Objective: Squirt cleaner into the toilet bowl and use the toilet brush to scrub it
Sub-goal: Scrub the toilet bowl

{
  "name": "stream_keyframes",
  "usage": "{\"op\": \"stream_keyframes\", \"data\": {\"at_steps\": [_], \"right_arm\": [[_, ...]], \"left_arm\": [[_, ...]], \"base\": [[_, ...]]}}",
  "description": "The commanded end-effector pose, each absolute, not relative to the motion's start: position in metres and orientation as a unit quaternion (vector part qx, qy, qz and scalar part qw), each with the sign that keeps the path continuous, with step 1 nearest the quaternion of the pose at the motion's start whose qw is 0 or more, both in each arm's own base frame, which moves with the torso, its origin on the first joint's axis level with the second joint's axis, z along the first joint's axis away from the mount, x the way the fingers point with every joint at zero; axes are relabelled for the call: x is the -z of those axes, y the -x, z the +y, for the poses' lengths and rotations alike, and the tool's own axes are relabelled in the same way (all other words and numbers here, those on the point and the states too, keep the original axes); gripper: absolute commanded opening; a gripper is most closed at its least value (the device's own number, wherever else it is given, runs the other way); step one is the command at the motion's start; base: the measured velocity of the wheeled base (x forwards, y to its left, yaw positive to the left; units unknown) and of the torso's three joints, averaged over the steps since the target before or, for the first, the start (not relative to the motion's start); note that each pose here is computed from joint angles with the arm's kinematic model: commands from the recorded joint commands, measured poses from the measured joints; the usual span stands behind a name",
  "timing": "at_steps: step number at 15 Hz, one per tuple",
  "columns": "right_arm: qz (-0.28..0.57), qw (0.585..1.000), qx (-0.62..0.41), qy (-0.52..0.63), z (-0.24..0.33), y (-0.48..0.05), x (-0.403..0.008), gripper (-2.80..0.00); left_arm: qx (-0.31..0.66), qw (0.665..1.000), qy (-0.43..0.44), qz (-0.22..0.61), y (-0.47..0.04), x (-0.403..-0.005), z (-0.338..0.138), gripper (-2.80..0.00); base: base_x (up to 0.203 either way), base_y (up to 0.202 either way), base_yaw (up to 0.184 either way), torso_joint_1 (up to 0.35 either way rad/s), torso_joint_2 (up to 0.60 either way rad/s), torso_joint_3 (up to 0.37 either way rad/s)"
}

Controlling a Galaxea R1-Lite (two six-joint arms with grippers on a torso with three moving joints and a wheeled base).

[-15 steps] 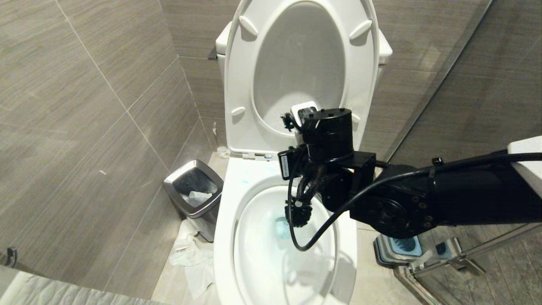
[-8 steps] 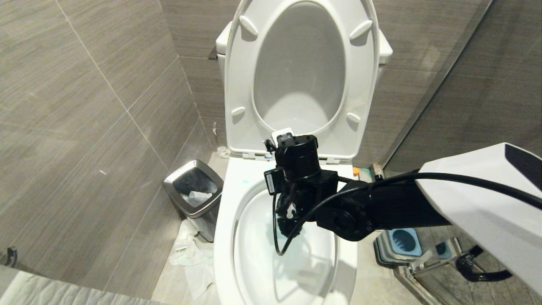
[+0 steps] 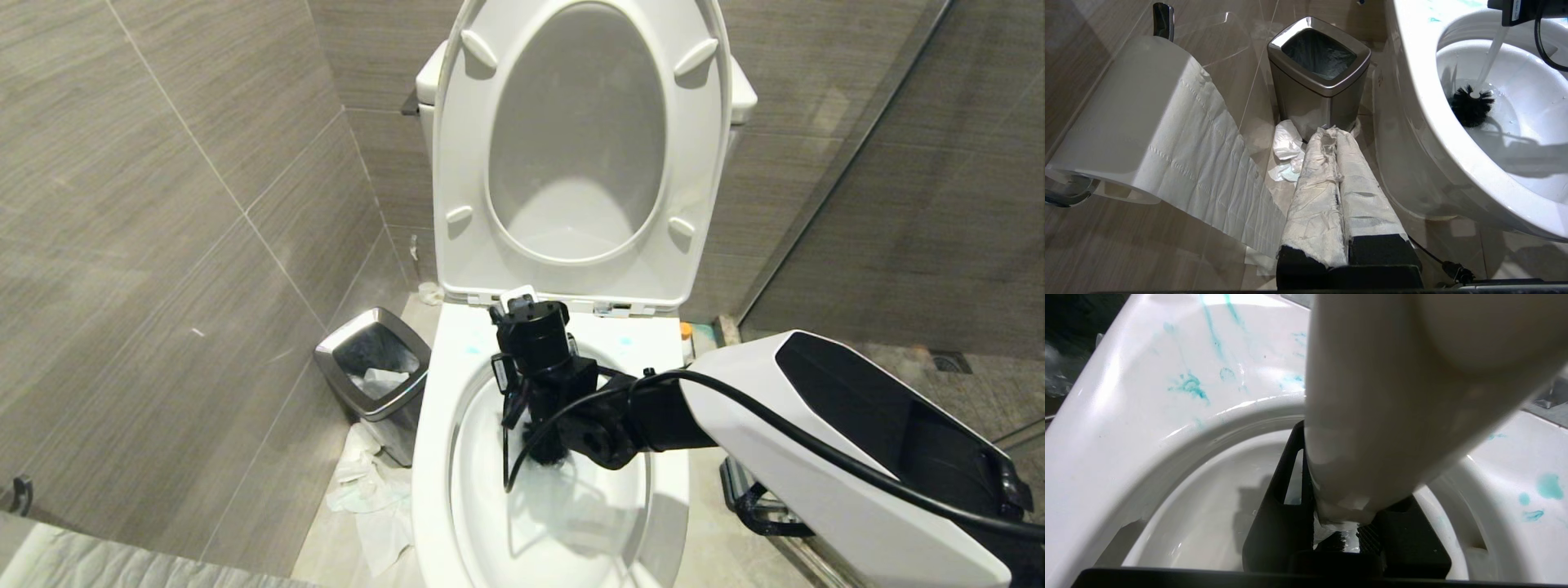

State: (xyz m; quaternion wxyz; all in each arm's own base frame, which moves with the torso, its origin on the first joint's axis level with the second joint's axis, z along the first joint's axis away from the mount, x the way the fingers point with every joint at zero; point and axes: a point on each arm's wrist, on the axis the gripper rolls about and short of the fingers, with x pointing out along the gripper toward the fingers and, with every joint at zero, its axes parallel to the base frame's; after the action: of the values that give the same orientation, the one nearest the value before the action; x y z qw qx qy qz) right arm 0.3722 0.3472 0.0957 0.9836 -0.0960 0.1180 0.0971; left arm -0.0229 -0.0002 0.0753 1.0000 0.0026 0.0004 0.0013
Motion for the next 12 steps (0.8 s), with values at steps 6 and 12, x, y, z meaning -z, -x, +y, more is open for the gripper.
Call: {"op": "stream_keyframes", "data": {"at_steps": [6, 12], "right_arm": [[0.047, 0.991, -0.113, 0.051, 0.328, -0.346, -0.197, -2.8], [0.09, 0.986, -0.111, 0.081, 0.341, -0.362, -0.141, -2.8]], "left_arm": [[-0.002, 1.0, -0.002, 0.002, 0.023, -0.075, 0.0, -2.8], [-0.002, 1.0, -0.002, 0.002, 0.023, -0.075, 0.0, -2.8]], "base": [[0.0, 0.0, 0.0, 0.0, 0.0, 0.0], [0.0, 0.0, 0.0, 0.0, 0.0, 0.0]]}}
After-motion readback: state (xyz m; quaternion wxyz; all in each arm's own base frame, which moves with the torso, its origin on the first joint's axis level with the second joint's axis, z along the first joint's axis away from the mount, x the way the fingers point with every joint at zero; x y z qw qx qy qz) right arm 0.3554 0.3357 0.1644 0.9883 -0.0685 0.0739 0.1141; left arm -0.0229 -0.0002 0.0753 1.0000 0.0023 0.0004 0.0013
